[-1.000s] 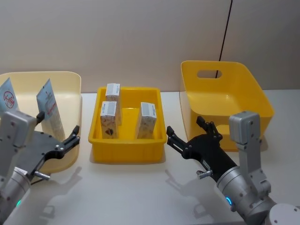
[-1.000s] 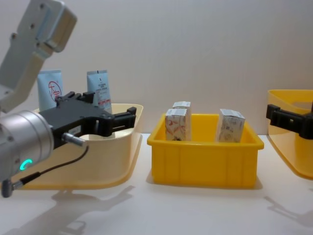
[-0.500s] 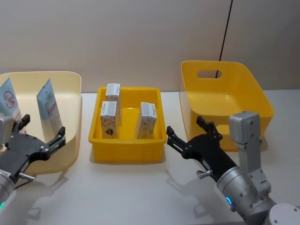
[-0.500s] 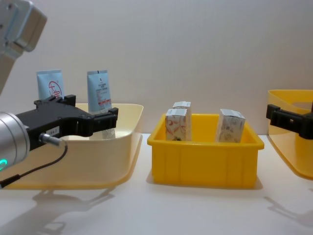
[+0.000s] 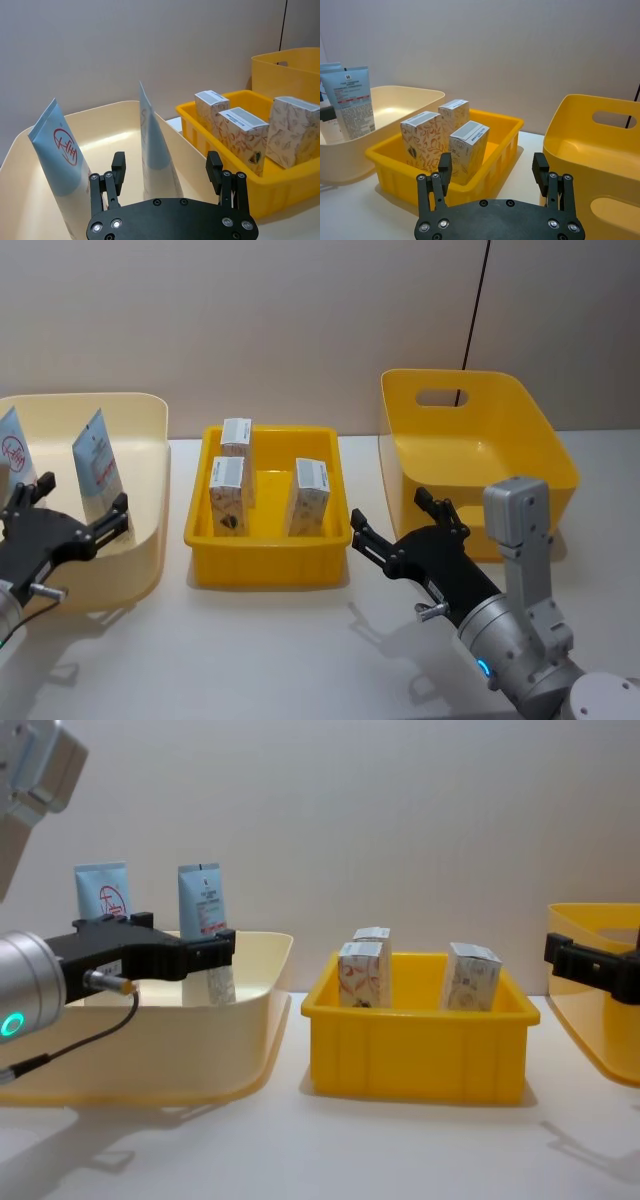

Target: Bimanual collaborative sorting of washing and personal care products

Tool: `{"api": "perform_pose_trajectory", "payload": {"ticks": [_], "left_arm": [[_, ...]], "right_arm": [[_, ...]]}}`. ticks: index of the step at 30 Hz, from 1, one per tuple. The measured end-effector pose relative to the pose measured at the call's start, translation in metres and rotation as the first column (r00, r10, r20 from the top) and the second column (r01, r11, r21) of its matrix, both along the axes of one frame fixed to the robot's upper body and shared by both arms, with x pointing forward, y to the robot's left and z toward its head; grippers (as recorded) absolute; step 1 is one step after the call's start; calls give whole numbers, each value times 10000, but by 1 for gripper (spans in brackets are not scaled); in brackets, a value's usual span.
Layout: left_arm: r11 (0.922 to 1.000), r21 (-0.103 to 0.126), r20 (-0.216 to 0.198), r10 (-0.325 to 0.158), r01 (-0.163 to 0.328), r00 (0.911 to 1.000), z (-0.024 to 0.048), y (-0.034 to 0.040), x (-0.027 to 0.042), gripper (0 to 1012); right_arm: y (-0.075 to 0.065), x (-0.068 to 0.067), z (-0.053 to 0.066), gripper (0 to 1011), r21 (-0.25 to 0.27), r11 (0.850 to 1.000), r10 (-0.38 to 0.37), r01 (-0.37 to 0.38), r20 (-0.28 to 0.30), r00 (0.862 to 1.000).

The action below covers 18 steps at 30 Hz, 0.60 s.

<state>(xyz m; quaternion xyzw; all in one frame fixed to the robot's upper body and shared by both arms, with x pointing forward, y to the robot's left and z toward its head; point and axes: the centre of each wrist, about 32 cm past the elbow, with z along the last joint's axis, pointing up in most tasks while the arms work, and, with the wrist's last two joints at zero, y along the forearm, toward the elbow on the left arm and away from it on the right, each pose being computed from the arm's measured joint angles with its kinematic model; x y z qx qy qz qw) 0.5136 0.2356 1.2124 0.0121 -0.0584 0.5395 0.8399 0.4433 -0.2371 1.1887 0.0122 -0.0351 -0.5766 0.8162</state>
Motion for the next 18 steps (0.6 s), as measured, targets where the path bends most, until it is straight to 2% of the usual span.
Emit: {"api": "perform_pose_trajectory", "payload": {"ticks": [3,4,5,7,9,10,13,16,17,18], "left_arm": [[10000,-76,-82,-13,12,10000,15,0,81,1003],[9999,-119,-125,-5,4,9999,23,-3,132,1003],[9999,-119,-125,-5,4,9999,23,-3,132,1003],[9998,-191,-197,14,-18,9998,37,-12,213,1003],[9998,-215,-236,41,-46,9997,40,-14,250,1003],[9997,-249,-280,76,-83,9996,46,-19,296,1003],[9995,-288,-345,124,-134,9993,51,-26,354,1003],[9990,-368,-455,217,-234,9987,57,-44,457,1003],[9990,-368,-455,217,-234,9987,57,-44,457,1003],[9988,-397,-503,254,-274,9984,57,-53,497,1003]], "right_arm": [[0,0,0,1001,0,10000,0,0,0,10000],[0,0,0,1001,0,10000,0,0,0,10000],[0,0,0,1001,0,10000,0,0,0,10000],[0,0,0,1001,0,10000,0,0,1,10000],[0,0,0,1001,0,10000,1,-1,0,10000],[0,0,0,1001,0,10000,0,0,1,10000],[0,0,0,1001,0,10000,0,0,0,10000],[0,0,0,1001,0,10000,0,0,0,10000],[0,0,0,1001,0,10000,0,0,-1,10000],[0,0,0,1001,0,10000,0,0,0,10000]]}}
